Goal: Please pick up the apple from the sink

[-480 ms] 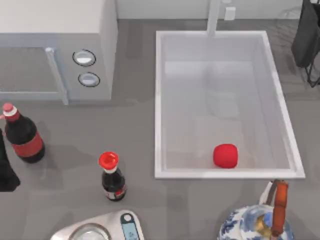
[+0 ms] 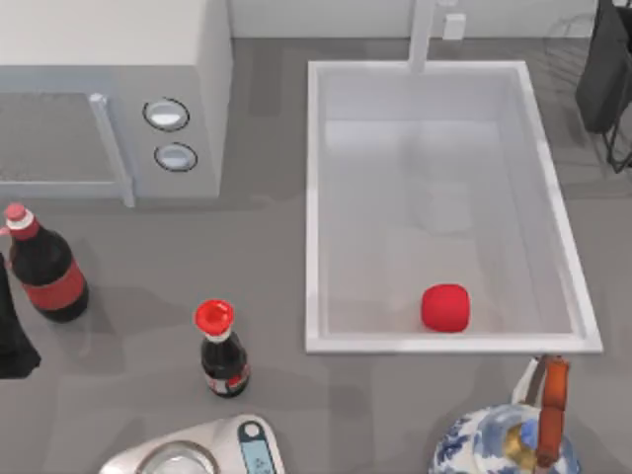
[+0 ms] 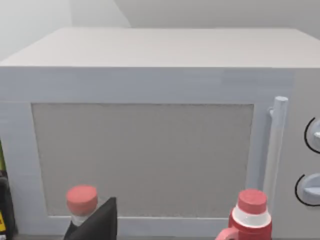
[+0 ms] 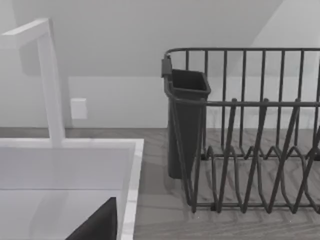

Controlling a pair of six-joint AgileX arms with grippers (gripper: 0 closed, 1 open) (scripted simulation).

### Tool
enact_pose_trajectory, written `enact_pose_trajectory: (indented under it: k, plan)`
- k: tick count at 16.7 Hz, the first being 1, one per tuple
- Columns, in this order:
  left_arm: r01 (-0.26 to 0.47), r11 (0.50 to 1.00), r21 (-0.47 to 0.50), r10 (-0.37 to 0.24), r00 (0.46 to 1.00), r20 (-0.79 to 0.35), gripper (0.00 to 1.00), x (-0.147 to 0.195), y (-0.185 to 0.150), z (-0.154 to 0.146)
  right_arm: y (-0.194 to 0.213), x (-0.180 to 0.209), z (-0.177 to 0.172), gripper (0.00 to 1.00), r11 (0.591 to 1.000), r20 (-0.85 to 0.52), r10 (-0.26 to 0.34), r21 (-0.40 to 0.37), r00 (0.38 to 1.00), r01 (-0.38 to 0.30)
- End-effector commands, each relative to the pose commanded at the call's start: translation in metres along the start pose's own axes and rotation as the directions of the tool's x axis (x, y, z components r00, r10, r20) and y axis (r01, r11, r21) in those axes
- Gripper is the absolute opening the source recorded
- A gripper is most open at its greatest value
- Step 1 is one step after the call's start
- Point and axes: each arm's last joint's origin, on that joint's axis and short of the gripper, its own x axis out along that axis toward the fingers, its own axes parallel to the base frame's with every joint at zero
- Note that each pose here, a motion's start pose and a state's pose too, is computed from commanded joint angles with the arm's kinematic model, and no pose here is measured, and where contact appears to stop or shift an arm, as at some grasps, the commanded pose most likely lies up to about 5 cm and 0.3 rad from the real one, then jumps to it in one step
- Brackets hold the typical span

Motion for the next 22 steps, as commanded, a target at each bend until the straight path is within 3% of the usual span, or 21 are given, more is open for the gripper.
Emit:
enact_pose_trajectory:
  k: [17,22]
  plan:
    - [0.0,1.0,0.0,0.0,1.0,0.0,1.0,0.0,0.0,0.0,0.0,0.0,0.002,1.0,1.0,-0.007,0.003,0.003,1.0,-0.003]
    - [0.0,1.0,0.0,0.0,1.0,0.0,1.0,0.0,0.0,0.0,0.007,0.006,0.038,1.0,0.997,-0.151,0.059,0.061,0.987,-0.05]
